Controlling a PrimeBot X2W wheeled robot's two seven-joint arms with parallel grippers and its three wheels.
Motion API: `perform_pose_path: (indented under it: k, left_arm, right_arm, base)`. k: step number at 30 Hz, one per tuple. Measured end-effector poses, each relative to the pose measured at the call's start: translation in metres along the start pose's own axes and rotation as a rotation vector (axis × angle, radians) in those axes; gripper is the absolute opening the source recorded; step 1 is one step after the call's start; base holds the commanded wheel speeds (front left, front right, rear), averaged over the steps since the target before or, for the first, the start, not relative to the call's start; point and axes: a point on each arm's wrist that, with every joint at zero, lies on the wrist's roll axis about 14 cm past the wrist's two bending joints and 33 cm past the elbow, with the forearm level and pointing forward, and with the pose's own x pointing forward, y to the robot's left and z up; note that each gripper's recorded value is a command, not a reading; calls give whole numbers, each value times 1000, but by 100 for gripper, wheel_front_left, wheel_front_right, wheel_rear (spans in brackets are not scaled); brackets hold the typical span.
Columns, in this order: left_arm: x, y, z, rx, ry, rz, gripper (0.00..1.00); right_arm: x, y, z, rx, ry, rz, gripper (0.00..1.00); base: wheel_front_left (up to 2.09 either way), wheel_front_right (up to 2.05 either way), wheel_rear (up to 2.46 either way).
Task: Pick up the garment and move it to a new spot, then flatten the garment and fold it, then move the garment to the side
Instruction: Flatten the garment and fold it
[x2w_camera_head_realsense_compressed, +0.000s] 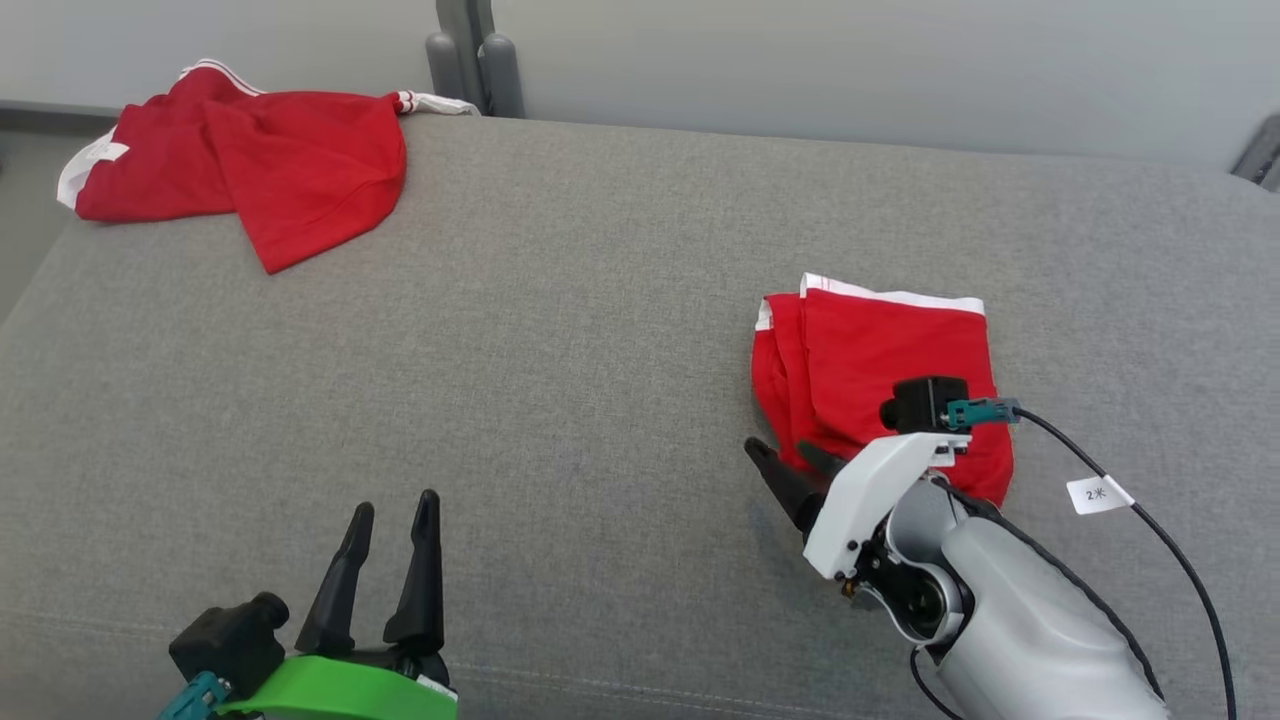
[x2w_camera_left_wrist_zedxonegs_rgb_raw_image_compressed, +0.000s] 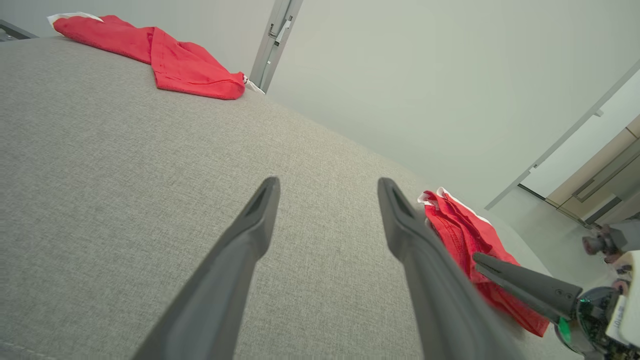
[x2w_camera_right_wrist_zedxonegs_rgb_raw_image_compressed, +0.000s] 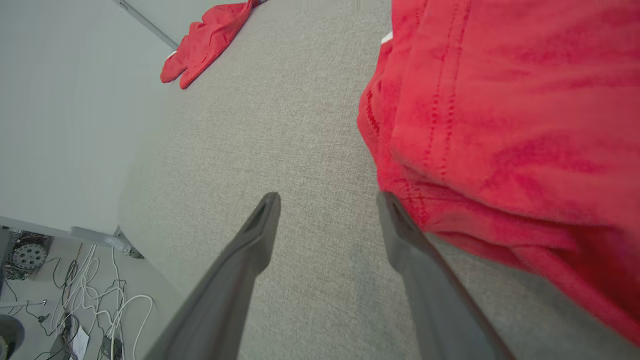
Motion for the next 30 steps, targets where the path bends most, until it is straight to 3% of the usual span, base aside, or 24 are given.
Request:
perform_pose_path:
  k: [4, 9, 14, 21, 30]
  left_arm:
    - [-5, 0, -2, 0, 7, -5, 100]
    - [-6, -7, -6, 14, 29, -44, 100]
    - [-7, -20, -17, 29, 67, -95, 100]
    - [-5, -44, -30, 42, 109, -177, 100]
    - [-5, -75, -45, 66, 154, -288, 100]
  right_arm:
    - [-12, 11, 18, -3, -103, 29, 100]
    - [-40, 6, 46, -95, -281, -9, 100]
    - [-78, -38, 58, -222, -384, -164, 100]
    - [-136, -87, 53, -178, -504, -357, 100]
    - [-226, -155, 29, -249, -577, -643, 100]
  base:
    - [0, 0, 0]
    - [0, 0, 0]
    - [0, 0, 0]
    - [0, 0, 0]
    - [0, 0, 0]
